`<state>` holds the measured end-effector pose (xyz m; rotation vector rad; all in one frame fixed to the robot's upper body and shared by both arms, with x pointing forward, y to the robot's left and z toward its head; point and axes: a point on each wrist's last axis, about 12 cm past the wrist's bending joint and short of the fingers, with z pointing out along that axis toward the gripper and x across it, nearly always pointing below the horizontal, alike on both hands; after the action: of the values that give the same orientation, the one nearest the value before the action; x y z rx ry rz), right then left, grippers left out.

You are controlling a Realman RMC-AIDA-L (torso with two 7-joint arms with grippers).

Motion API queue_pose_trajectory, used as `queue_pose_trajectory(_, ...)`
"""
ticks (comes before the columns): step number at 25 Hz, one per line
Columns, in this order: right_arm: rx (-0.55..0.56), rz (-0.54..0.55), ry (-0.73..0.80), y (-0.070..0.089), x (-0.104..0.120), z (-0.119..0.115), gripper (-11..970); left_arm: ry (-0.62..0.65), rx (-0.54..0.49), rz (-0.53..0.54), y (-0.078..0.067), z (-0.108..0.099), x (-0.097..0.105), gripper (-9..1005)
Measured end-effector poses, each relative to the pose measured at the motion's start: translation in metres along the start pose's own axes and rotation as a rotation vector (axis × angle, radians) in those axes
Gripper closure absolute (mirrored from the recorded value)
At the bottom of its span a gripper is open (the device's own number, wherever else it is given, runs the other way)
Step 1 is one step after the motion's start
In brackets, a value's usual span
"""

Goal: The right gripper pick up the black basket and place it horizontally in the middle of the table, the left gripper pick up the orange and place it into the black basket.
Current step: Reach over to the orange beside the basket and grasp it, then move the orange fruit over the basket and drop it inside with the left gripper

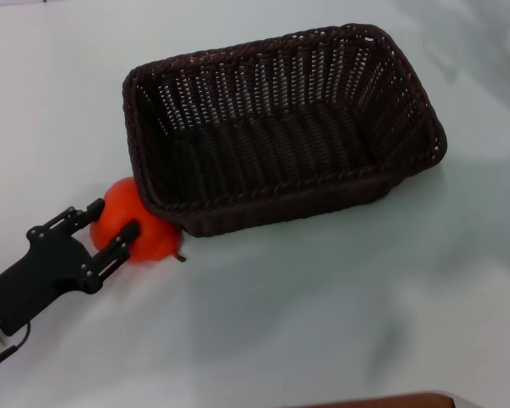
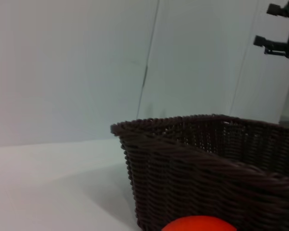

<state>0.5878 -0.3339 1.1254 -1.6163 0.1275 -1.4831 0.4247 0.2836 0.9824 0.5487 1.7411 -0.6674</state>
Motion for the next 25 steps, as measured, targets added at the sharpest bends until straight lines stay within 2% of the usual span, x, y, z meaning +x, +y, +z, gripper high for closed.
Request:
queue_pose_trajectory(5, -0.007, 0.0, 0.0, 0.001, 0.001, 0.0, 34, -0.004, -0.005, 0.001, 0.0, 0.0, 0.0, 416)
queue_pose_trajectory(11, -0.022, -0.002, 0.003, 0.003, 0.001, 0.002, 34, -0.02, -0.01, 0.003, 0.001, -0.001, -0.003, 649)
queue_pose_trajectory(13, -0.023, -0.002, 0.003, 0.003, 0.001, 0.003, 34, -0.043, -0.02, 0.003, 0.003, -0.003, -0.005, 664)
queue_pose_trajectory(16, -0.021, 0.0, 0.011, 0.002, 0.002, 0.003, 34, -0.122, -0.081, -0.009, 0.009, -0.016, -0.011, 686)
queue_pose_trajectory(22, -0.018, -0.009, 0.027, 0.002, 0.004, 0.003, 34, -0.322, -0.294, -0.039, 0.027, -0.054, -0.026, 737)
queue_pose_trajectory(25, -0.017, -0.012, 0.037, 0.002, 0.004, 0.003, 34, -0.438, -0.344, -0.069, 0.032, -0.062, -0.036, 764)
